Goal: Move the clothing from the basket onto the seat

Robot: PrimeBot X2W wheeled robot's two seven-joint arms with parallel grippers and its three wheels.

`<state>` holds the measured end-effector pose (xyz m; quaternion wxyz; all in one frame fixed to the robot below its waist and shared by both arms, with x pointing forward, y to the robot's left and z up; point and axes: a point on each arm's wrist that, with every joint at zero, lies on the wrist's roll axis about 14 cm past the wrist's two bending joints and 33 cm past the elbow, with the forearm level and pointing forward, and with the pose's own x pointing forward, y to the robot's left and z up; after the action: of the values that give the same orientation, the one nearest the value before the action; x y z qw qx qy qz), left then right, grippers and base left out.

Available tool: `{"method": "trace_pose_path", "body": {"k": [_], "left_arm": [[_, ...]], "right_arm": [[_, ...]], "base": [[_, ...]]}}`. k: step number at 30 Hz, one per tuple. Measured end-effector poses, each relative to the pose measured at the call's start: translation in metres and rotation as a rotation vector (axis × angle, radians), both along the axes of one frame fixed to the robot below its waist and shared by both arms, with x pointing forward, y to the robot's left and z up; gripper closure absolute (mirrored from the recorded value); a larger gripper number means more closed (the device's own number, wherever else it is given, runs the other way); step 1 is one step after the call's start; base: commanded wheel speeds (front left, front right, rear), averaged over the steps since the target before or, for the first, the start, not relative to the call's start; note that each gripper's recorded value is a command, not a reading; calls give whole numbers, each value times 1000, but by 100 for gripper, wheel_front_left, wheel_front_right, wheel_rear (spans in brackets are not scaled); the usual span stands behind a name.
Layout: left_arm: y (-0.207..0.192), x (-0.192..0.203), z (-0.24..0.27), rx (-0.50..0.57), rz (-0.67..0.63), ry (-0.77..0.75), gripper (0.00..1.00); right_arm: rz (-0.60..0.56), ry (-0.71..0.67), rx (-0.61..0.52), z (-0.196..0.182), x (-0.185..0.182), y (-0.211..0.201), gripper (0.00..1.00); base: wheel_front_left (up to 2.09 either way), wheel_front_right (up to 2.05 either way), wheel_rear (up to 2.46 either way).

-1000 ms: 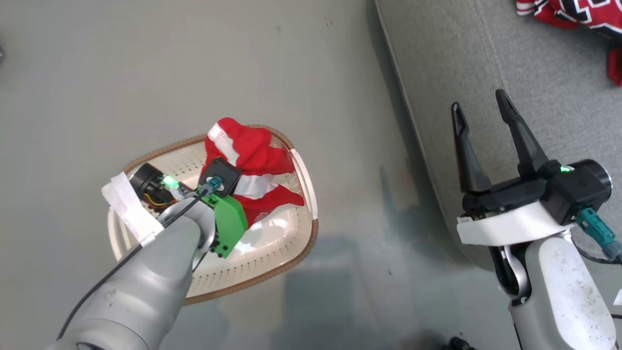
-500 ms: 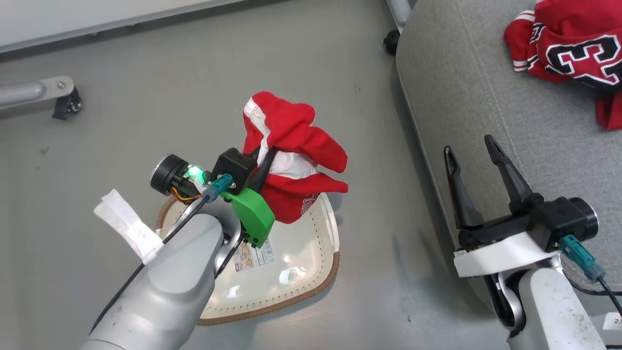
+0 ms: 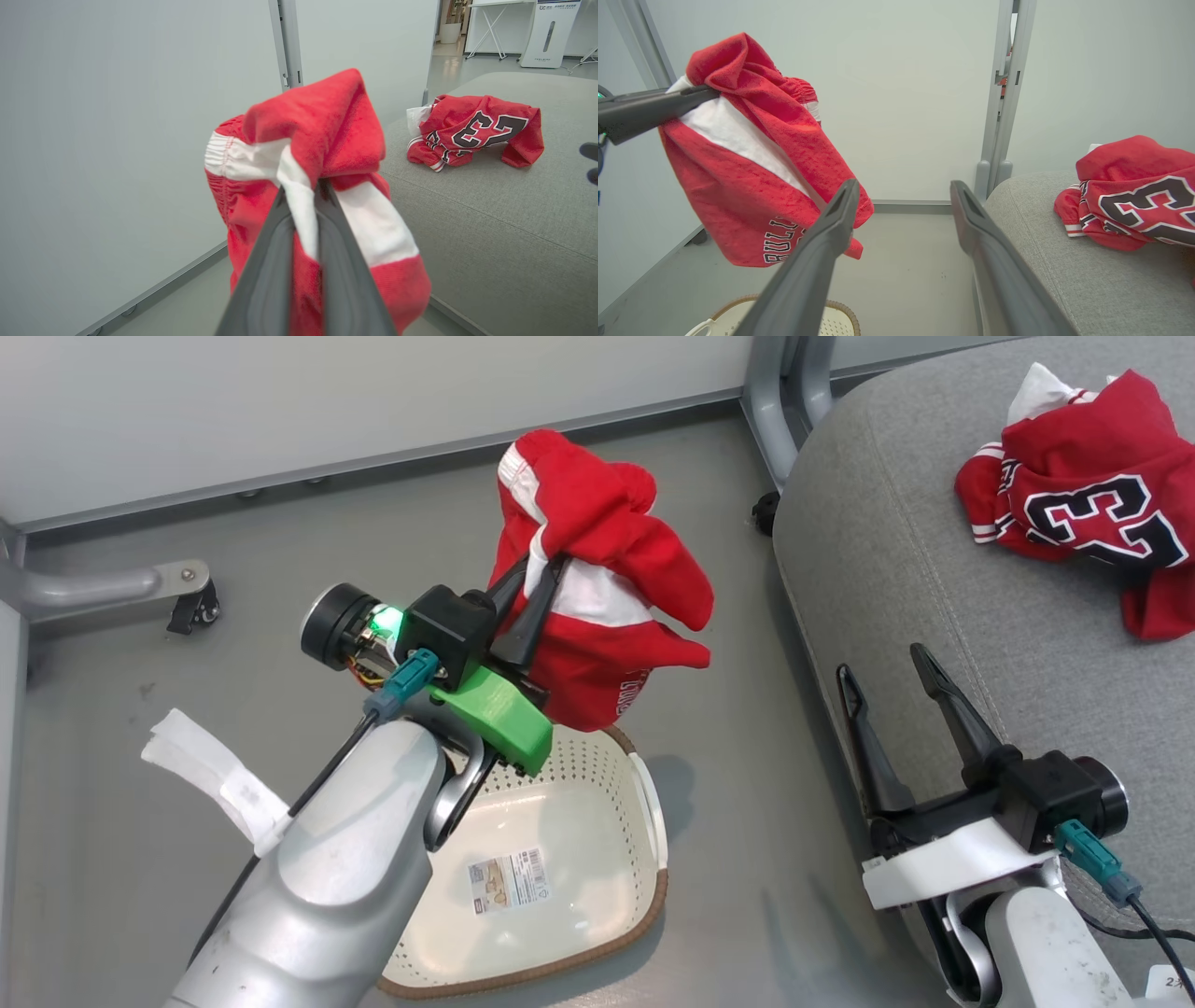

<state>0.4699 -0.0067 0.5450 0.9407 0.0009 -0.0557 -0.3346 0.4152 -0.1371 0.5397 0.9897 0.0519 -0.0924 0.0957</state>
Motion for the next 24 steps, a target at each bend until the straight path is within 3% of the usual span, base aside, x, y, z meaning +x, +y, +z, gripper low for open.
{"method": "trace_pose_path", "body": {"k": [11, 18, 24], "left_arm": [[-14, -19, 57, -73, -49, -134, 100], [-13, -20, 61, -71, -51, -143, 100], [-11, -18, 54, -69, -45, -124, 100]], "right_arm": [[16, -16, 11, 8, -11, 5, 0], [33, -46, 21, 17, -12, 11, 0], [120, -125, 12, 42, -12, 40, 0]], "base": [[0, 0, 0], [0, 0, 0], [0, 0, 0]]}}
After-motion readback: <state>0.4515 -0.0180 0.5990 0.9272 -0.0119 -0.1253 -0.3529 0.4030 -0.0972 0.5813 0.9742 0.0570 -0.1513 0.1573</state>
